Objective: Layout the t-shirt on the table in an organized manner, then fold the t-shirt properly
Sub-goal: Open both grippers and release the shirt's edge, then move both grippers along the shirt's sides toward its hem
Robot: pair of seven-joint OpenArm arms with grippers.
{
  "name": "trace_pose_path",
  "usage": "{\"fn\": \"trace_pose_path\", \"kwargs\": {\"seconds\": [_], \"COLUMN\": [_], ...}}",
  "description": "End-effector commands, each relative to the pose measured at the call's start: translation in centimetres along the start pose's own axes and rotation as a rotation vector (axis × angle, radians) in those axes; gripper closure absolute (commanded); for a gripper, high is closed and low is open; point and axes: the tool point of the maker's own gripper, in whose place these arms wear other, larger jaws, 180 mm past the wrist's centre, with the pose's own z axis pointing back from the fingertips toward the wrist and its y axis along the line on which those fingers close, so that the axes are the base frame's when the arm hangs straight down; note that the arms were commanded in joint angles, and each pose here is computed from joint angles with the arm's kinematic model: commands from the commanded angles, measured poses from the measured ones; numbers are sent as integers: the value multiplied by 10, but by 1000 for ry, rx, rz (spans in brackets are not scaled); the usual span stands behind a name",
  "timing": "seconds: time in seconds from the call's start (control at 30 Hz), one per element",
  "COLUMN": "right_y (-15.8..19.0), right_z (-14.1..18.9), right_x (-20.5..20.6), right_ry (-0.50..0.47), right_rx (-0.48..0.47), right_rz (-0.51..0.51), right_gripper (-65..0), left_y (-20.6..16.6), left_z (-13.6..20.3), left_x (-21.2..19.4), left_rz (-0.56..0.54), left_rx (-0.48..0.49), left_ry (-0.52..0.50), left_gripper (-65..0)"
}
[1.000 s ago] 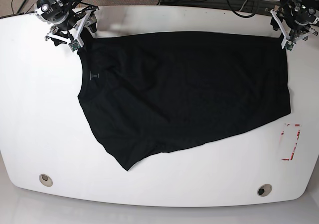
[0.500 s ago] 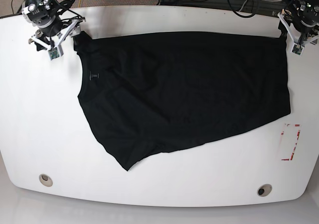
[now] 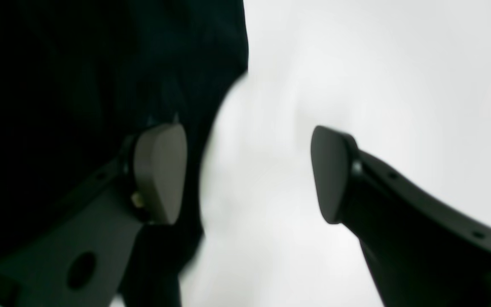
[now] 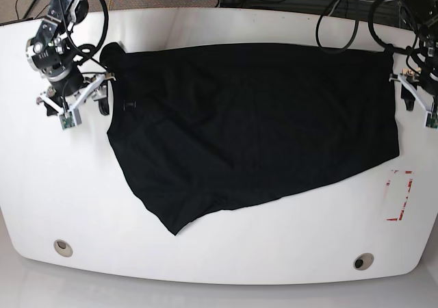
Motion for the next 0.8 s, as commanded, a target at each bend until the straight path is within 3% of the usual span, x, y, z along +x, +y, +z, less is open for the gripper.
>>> {"fn": "trace_pose_path", "kwargs": {"seconds": [0.0, 0.33, 0.77], "right_y": [-2, -11, -36], "right_z": [-7, -51, -120], "right_x": [26, 55, 92], "right_ry": [-71, -68, -80], "right_rx": [9, 68, 166], "right_rz": [6, -27, -239], "right_gripper": [-430, -430, -430], "left_y": [17, 18, 13], "left_z": [0, -16, -83], "left_x": [20, 54, 53], "left_rz": [-4, -10, 107], "left_rx": [57, 62, -32], "left_ry": [-25, -55, -9], "left_gripper": [-333, -336, -333]}}
